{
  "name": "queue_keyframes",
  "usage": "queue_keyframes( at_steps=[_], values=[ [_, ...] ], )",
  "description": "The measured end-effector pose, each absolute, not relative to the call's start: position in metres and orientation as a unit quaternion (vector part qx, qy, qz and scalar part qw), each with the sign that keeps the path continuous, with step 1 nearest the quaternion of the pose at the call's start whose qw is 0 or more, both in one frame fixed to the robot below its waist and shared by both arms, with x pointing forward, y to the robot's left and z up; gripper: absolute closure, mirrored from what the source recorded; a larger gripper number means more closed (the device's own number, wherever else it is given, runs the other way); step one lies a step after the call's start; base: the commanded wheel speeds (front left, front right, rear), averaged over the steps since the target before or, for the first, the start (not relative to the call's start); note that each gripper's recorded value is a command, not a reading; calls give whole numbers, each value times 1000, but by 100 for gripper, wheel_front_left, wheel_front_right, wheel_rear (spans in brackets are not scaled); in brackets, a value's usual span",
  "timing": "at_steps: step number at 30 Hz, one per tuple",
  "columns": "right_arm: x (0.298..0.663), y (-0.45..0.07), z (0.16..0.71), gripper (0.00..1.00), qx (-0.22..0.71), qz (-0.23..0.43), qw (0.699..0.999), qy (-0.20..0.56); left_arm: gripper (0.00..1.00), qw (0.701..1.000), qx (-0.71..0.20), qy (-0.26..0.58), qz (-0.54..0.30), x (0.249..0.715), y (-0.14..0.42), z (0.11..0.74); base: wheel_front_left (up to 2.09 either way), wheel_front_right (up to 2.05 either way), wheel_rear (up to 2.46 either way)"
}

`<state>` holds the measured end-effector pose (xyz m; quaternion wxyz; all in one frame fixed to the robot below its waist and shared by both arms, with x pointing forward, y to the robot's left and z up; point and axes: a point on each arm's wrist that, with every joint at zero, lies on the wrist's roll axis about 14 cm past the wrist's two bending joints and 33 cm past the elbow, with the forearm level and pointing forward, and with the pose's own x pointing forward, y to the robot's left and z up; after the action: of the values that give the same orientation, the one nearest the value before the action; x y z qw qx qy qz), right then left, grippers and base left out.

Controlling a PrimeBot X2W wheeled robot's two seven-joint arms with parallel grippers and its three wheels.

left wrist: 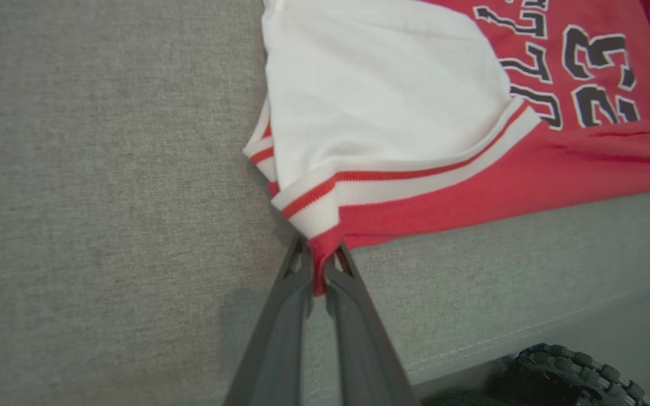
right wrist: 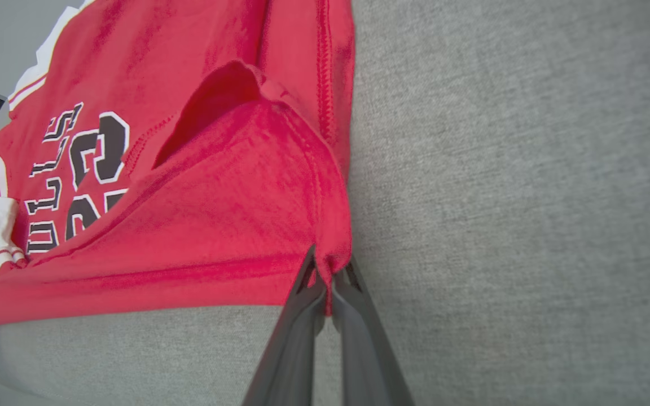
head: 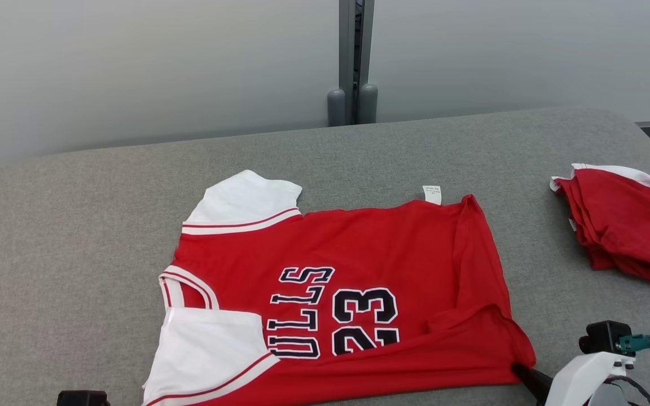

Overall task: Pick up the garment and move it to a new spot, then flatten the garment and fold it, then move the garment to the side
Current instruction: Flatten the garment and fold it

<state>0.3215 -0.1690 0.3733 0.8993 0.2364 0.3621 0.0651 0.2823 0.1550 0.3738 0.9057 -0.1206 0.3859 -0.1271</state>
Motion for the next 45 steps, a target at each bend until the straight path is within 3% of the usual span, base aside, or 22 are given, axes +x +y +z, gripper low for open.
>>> queue_keyframes(
  at_steps=[9,10,11,12,13,21,25,31,37,45],
  values=[
    [297,-183,366,100,247,41,887,388,100,893,-123,414,-129,266,153,373,0,0,0],
    [296,-183,366,67,247,40,887,387,100,891,-124,417,-128,266,154,372,0,0,0],
    [296,-183,368,0,248,39,888,386,62,889,-126,421,-128,265,153,371,0,0,0],
    [297,-183,370,0,249,37,889,383,13,889,-126,421,-127,264,153,371,0,0,0],
    [298,-184,371,0,251,36,889,381,0,890,-125,420,-126,265,153,372,0,0,0],
    [305,-191,399,0,255,36,902,347,0,909,-93,386,-128,283,163,389,0,0,0],
    [321,-188,425,0,274,48,910,307,0,938,-51,316,-130,327,174,420,0,0,0],
    [370,-210,464,0,242,30,943,228,0,957,-12,240,-162,393,170,463,0,0,0],
    [427,-214,470,0,212,16,956,202,0,947,12,233,-219,456,153,479,0,0,0],
    [489,-200,440,0,180,23,951,252,0,919,25,280,-276,528,125,464,0,0,0]
  ],
)
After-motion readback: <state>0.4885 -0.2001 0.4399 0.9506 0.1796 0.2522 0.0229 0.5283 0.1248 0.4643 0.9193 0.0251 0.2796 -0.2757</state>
